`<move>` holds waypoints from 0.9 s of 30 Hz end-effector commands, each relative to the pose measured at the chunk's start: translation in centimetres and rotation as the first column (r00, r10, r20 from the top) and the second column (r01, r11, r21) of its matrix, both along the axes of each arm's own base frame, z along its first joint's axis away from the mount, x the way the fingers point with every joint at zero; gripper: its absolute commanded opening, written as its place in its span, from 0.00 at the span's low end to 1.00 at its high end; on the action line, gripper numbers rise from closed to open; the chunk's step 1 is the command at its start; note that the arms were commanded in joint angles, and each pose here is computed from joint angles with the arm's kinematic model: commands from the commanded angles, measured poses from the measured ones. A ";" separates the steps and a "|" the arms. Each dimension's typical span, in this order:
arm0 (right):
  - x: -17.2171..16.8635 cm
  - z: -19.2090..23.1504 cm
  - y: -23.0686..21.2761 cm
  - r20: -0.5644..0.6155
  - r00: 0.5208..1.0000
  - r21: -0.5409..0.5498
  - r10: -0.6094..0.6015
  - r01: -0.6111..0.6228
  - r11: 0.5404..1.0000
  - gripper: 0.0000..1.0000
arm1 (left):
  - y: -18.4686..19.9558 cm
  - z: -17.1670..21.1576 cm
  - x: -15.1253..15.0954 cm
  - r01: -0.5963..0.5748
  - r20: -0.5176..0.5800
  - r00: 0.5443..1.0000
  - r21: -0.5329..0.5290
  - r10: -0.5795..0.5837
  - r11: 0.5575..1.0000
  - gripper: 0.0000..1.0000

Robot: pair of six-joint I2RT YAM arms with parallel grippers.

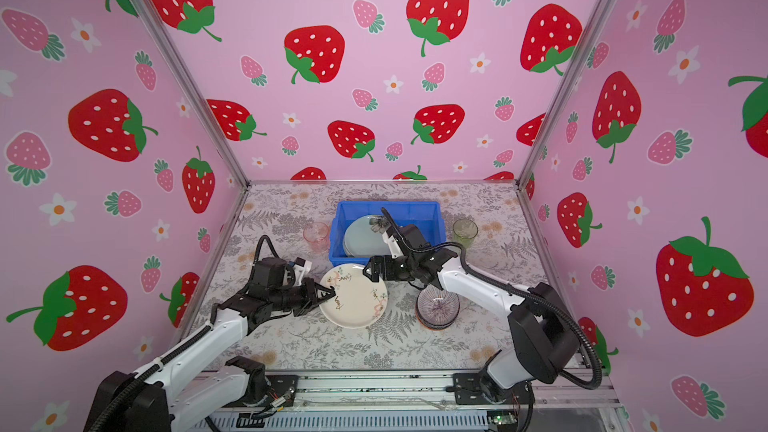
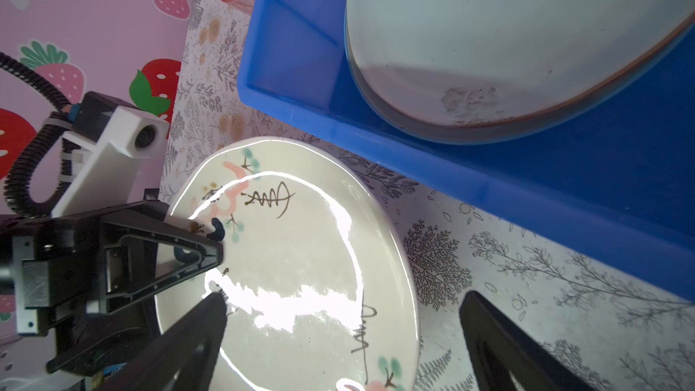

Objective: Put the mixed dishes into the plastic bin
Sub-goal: 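Tilt the white plate up on edge and lift it with both grippers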

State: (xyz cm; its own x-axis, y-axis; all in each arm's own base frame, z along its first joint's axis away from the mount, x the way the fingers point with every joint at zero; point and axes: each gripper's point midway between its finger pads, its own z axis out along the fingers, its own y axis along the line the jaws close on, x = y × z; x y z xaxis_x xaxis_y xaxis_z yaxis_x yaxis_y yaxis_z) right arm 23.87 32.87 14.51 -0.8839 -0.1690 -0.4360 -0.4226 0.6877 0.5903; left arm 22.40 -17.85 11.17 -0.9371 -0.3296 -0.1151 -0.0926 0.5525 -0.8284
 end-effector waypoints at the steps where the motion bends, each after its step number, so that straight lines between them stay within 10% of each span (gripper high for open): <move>1: -0.2 2.2 -0.6 0.017 1.000 0.038 0.017 -0.018 0.999 0.99 | -1.7 4.8 0.8 0.105 0.128 0.987 -0.088 -0.093 0.991 0.00; 27: 0.5 6.6 -4.0 0.044 0.999 0.217 -0.015 0.005 0.976 0.99 | -3.9 13.2 5.2 0.228 0.334 0.924 -0.089 -0.186 0.970 0.00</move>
